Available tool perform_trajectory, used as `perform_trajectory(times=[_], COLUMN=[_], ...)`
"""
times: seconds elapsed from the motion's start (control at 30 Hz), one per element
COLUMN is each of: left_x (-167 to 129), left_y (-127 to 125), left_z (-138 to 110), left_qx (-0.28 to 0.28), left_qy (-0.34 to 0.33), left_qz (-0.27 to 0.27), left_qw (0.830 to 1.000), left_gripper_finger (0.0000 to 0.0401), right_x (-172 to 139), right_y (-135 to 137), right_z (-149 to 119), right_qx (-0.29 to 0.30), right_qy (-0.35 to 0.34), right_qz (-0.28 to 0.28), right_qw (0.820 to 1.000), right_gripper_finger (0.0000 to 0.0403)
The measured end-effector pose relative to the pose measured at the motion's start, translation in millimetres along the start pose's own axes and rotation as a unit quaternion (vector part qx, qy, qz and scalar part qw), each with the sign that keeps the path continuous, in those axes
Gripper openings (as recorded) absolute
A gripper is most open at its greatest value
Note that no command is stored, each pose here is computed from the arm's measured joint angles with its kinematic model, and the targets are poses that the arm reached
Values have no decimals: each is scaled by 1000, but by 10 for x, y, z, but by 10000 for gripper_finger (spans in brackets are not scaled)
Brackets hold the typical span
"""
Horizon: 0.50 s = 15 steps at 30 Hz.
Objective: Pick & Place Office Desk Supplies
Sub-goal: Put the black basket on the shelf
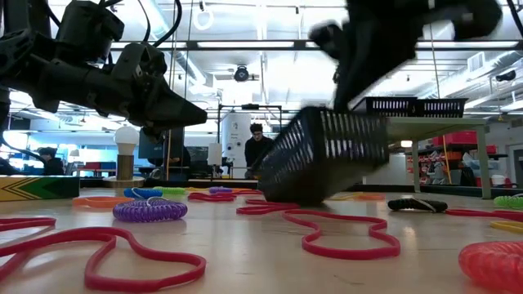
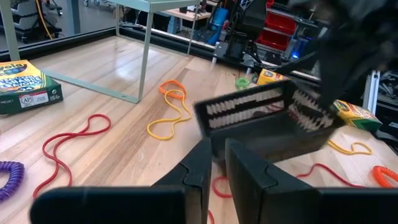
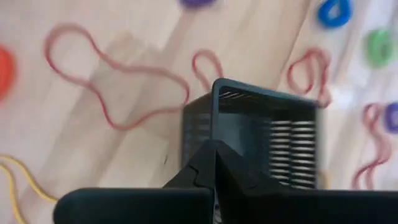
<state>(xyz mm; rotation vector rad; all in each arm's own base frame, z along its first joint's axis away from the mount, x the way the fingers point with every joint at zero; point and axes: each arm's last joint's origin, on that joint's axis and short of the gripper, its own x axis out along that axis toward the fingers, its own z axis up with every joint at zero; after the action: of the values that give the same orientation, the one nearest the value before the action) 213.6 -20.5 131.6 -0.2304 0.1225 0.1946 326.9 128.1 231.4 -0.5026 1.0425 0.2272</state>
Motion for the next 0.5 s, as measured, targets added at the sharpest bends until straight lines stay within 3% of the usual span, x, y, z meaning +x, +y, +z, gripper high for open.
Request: perform_trajectory(times=[0.23, 0.5], left_x=[0, 0], left_y=[0, 0], left_z=[0, 0], left_qx=[0, 0], left_qy=[0, 0], left_qz=[0, 0], left_qw=[1000, 1000], left_gripper_finger=[53, 53], right_x=[-462, -857], right_y=[-179, -533], right_z=[273, 357], right_qx=[1, 26], right_qy=[1, 25], right_qz=[-69, -150], right_qw=[998, 988], right_gripper_finger=[3, 2])
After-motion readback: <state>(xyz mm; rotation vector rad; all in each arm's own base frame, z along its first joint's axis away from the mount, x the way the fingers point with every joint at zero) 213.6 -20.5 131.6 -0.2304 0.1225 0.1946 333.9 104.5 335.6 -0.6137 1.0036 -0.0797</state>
